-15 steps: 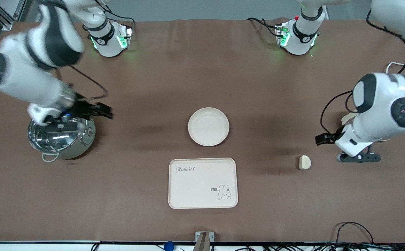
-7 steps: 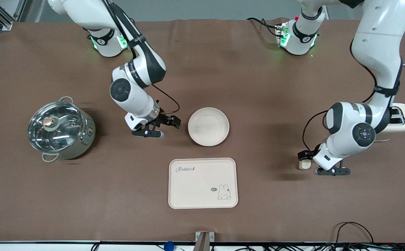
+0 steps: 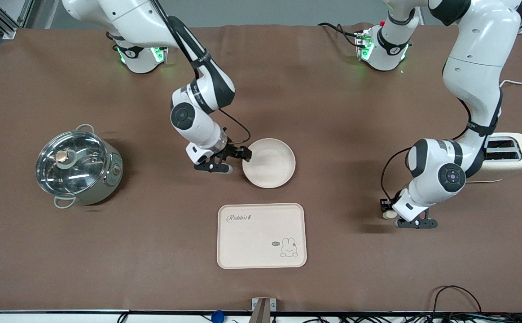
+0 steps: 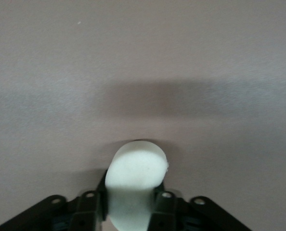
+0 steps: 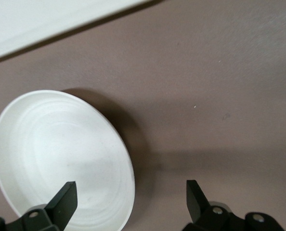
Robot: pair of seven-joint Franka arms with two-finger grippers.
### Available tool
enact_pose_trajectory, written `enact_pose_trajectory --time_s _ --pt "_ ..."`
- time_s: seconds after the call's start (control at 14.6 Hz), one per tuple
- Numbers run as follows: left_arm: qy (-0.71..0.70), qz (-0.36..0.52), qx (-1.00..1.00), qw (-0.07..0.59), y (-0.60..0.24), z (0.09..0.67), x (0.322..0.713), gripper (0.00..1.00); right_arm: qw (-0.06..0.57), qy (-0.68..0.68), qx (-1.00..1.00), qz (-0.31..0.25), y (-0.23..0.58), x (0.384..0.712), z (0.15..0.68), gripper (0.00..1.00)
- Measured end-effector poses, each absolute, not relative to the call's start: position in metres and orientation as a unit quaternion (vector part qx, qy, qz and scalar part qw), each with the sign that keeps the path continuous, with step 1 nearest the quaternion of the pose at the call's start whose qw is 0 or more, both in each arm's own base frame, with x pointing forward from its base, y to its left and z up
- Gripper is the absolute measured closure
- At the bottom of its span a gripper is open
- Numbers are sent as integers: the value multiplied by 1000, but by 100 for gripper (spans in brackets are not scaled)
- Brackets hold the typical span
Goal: Place bun in plate and plate on tray
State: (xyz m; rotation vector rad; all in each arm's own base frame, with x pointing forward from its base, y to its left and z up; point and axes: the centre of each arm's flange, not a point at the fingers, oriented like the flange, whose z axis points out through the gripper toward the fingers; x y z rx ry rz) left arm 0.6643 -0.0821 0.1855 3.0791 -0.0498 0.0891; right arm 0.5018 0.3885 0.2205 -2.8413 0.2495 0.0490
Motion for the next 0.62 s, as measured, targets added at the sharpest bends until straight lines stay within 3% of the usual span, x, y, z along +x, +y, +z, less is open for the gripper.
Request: enact_pose_trajectory --time_s 0.34,0.41,0.62 --pt "37 -9 997 63 -197 238 640 68 133 89 -987 21 392 505 187 2" --pt "53 -13 996 71 -229 249 630 68 134 87 -987 19 395 504 184 9" --pt "99 -26 991 81 -318 260 593 67 136 84 -987 11 400 503 183 15"
